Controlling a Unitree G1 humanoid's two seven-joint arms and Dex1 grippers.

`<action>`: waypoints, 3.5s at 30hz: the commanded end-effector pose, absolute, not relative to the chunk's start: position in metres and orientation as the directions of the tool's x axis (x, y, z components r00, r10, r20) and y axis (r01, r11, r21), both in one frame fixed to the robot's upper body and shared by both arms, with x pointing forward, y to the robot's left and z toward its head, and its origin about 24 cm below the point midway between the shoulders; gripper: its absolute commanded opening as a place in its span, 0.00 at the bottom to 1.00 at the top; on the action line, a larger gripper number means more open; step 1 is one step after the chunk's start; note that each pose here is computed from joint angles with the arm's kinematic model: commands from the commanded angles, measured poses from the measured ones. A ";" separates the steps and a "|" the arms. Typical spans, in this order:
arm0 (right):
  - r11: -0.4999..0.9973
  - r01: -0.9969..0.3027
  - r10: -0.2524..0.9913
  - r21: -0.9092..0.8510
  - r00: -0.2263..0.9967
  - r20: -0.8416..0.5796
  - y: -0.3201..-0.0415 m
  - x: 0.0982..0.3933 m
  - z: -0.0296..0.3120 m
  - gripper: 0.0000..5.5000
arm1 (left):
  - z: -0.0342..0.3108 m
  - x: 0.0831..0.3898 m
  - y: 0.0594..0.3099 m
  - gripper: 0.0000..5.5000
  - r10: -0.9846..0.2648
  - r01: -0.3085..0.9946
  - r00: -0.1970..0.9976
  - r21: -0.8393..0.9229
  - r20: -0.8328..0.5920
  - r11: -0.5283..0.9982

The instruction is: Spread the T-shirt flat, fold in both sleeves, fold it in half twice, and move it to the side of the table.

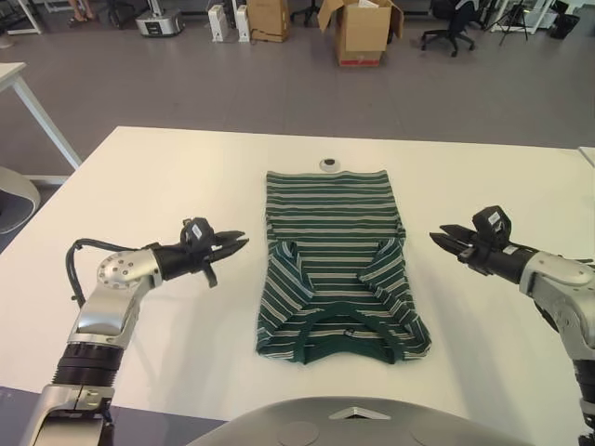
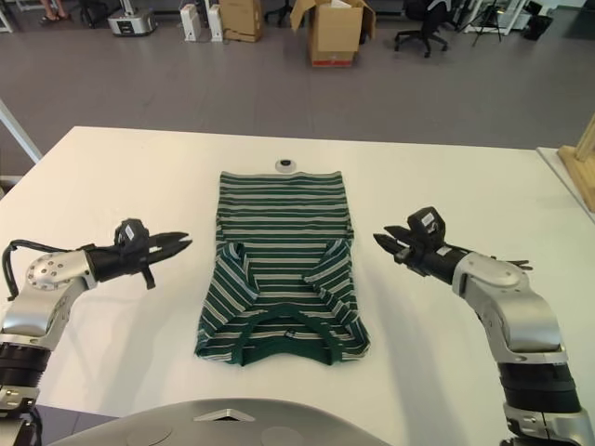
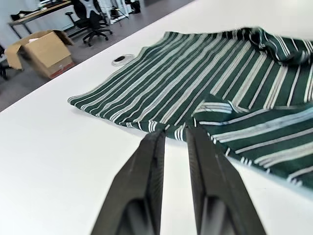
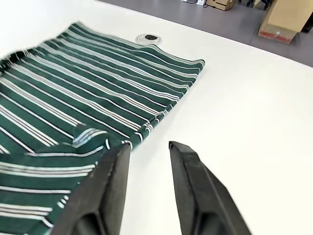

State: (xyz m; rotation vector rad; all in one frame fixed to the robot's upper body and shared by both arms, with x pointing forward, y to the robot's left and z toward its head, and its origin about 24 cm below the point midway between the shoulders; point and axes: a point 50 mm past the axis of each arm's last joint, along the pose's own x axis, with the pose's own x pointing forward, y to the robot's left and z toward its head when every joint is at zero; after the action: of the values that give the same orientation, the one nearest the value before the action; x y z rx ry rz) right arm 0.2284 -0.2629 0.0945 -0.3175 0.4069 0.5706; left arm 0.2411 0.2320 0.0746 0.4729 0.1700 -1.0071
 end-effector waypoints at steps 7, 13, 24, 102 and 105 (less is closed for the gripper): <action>-0.156 -0.837 0.620 -0.524 0.330 -0.712 -0.264 0.165 0.058 0.52 | 0.041 0.194 0.226 0.34 -0.785 0.790 0.069 0.515 -0.616 -0.334; -0.331 -0.763 0.687 -0.556 0.210 -0.696 -0.250 0.159 0.036 0.52 | 0.024 0.190 0.209 0.34 -0.814 0.715 0.000 0.569 -0.580 -0.406; -0.396 -0.759 0.732 -0.517 0.080 -0.677 -0.219 0.168 0.010 0.33 | -0.005 0.183 0.186 0.17 -0.726 0.634 -0.238 0.463 -0.645 -0.619; 0.518 -0.826 0.767 0.221 0.334 -0.548 -0.168 0.272 0.048 0.35 | 0.085 0.363 0.152 0.32 -0.625 0.686 0.493 0.712 -0.606 -0.149; 0.578 -0.787 0.718 0.218 0.363 -0.593 -0.182 0.277 0.041 0.35 | 0.043 0.343 0.158 0.32 -0.492 0.689 0.382 0.596 -0.782 -0.412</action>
State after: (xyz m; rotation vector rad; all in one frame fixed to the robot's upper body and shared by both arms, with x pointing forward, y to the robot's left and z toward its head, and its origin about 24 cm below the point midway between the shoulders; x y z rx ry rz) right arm 0.2737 -0.1680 0.0453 -0.0740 0.6558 1.0385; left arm 0.3558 0.1507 0.0697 1.3647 0.0863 -1.2086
